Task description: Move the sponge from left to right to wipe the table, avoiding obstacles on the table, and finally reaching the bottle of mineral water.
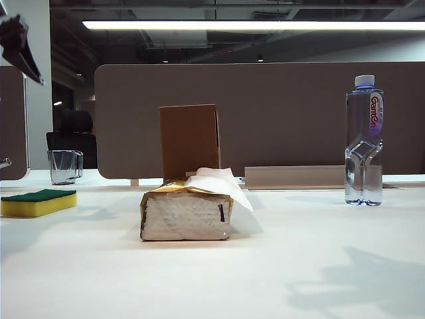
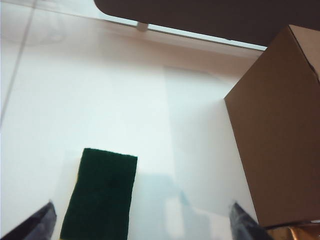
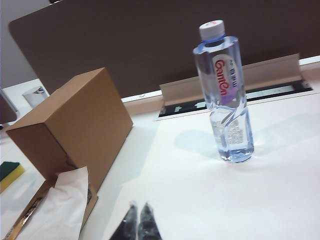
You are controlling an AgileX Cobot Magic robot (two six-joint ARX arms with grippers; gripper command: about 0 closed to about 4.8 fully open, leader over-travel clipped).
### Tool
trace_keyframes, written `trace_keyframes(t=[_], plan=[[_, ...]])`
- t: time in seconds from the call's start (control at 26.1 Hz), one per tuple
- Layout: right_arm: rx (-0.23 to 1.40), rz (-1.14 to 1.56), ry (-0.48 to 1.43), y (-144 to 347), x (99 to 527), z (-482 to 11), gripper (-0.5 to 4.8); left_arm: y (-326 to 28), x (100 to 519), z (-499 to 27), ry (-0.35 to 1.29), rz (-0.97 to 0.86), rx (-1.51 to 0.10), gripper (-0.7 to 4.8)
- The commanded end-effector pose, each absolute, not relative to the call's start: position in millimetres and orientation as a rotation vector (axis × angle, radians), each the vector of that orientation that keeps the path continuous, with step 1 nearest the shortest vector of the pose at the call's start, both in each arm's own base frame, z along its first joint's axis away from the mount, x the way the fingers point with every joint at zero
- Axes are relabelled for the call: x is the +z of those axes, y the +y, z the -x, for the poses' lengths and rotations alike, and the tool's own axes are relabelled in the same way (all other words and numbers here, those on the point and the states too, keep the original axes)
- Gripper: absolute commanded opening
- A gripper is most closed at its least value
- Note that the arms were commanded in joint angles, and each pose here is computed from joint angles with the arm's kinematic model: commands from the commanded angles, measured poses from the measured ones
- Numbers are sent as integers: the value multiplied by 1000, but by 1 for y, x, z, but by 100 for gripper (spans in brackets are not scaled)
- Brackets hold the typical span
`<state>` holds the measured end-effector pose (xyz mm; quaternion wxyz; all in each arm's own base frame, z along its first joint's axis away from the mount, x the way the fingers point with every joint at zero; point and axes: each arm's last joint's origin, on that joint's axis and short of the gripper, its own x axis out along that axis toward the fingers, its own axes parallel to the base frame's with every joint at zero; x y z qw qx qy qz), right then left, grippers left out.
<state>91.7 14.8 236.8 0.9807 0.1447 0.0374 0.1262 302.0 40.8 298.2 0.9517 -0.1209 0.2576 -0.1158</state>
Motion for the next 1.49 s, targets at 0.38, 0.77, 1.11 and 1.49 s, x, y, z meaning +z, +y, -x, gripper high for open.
trace_keyframes(t=[0.38, 0.77, 1.11, 1.49], plan=[[307, -351, 129, 17, 236, -92, 83, 58, 223, -360, 775, 275, -259, 479], [333, -357, 221, 19, 229, -104, 160, 65, 203, -386, 810, 225, -226, 479], [331, -354, 222, 19, 229, -104, 159, 69, 187, -406, 887, 215, -217, 479], [346, -355, 233, 20, 228, -104, 158, 68, 180, -405, 917, 200, -231, 479]])
